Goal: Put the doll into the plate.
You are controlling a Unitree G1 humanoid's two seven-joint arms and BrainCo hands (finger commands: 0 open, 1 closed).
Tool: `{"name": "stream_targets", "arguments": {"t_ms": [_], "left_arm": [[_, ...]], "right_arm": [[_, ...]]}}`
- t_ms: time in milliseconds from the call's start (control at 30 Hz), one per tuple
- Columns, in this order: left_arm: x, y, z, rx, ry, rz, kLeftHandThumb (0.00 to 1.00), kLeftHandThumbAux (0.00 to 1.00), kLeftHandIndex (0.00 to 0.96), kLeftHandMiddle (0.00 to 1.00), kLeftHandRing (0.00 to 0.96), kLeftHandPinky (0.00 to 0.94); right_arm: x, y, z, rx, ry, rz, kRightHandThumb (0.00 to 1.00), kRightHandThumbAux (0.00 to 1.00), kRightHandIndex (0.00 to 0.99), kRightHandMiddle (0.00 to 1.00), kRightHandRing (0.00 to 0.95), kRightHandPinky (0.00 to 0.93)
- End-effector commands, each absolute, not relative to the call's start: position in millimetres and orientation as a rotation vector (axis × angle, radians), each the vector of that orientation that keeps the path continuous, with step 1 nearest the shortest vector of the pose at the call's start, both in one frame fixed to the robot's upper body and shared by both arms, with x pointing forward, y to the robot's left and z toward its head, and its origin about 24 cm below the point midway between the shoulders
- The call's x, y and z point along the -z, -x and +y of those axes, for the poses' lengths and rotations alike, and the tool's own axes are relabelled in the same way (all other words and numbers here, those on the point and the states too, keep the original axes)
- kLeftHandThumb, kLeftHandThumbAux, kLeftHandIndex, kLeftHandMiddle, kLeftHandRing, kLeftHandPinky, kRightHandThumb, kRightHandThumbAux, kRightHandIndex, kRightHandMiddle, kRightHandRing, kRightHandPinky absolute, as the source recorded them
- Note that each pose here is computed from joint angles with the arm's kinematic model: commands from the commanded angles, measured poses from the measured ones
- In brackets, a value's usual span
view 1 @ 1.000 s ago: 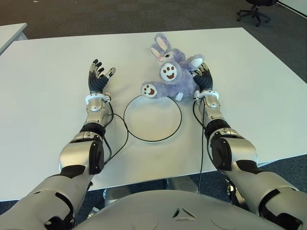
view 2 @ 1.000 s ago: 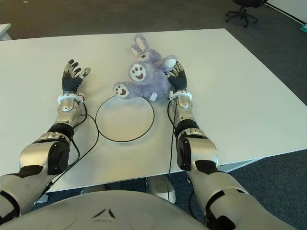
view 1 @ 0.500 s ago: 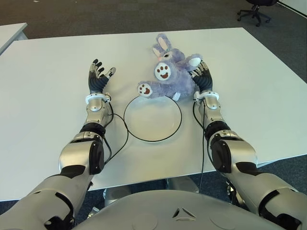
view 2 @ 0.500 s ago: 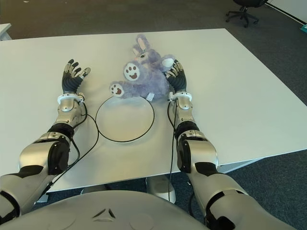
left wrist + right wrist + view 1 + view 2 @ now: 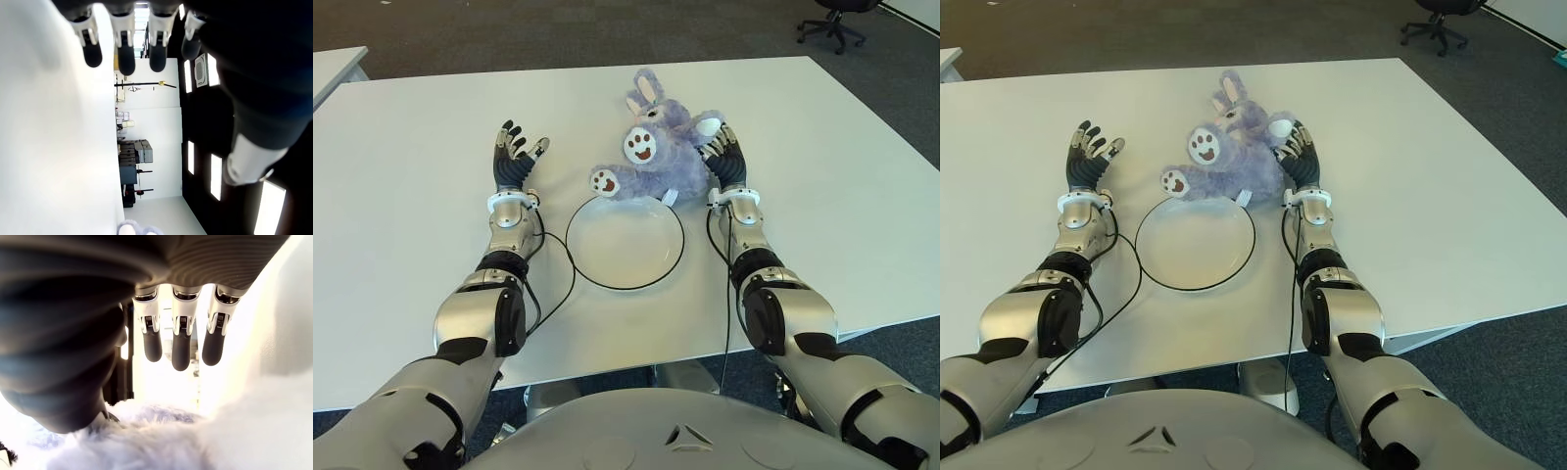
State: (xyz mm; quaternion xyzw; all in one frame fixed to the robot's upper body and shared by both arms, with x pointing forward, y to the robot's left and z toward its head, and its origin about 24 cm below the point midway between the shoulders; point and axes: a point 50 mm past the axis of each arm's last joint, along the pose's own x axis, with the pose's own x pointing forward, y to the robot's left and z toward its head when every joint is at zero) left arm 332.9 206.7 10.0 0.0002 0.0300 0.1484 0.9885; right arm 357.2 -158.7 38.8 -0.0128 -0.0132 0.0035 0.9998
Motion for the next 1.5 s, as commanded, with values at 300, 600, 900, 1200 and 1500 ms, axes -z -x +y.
{"name": "stream_targets", "arguments": {"t_ms": [300, 600, 900, 1200, 1500], "left_arm": [[100, -239, 187, -0.282, 0.028, 0.585, 0.122, 0.725, 0.011, 0.117, 0.125, 0.108], [100, -239, 188, -0.282, 0.028, 0.583, 0.114, 0.722, 0.011, 0.119, 0.124, 0.104], [100, -238, 187, -0.276, 0.021, 0.582, 0.112, 0.719, 0.008, 0.111, 0.119, 0.105], [100, -238, 188, -0.279, 0.018, 0.582, 0.121, 0.72, 0.02, 0.117, 0.122, 0.107], [100, -238, 187, -0.279, 0.017, 0.58, 0.119, 0.726, 0.02, 0.117, 0.123, 0.104]], "right_arm": [[87, -255, -152, -0.016, -0.027, 0.474, 0.436, 0.814, 0.073, 0.139, 0.156, 0.191], [88, -254, -151, -0.021, -0.03, 0.475, 0.455, 0.815, 0.076, 0.144, 0.17, 0.211], [88, -253, -150, -0.032, -0.026, 0.474, 0.452, 0.813, 0.07, 0.134, 0.157, 0.195], [89, -250, -148, -0.054, -0.043, 0.459, 0.501, 0.811, 0.072, 0.13, 0.155, 0.195], [87, -246, -146, -0.078, -0.056, 0.417, 0.544, 0.805, 0.075, 0.136, 0.157, 0.198]]}}
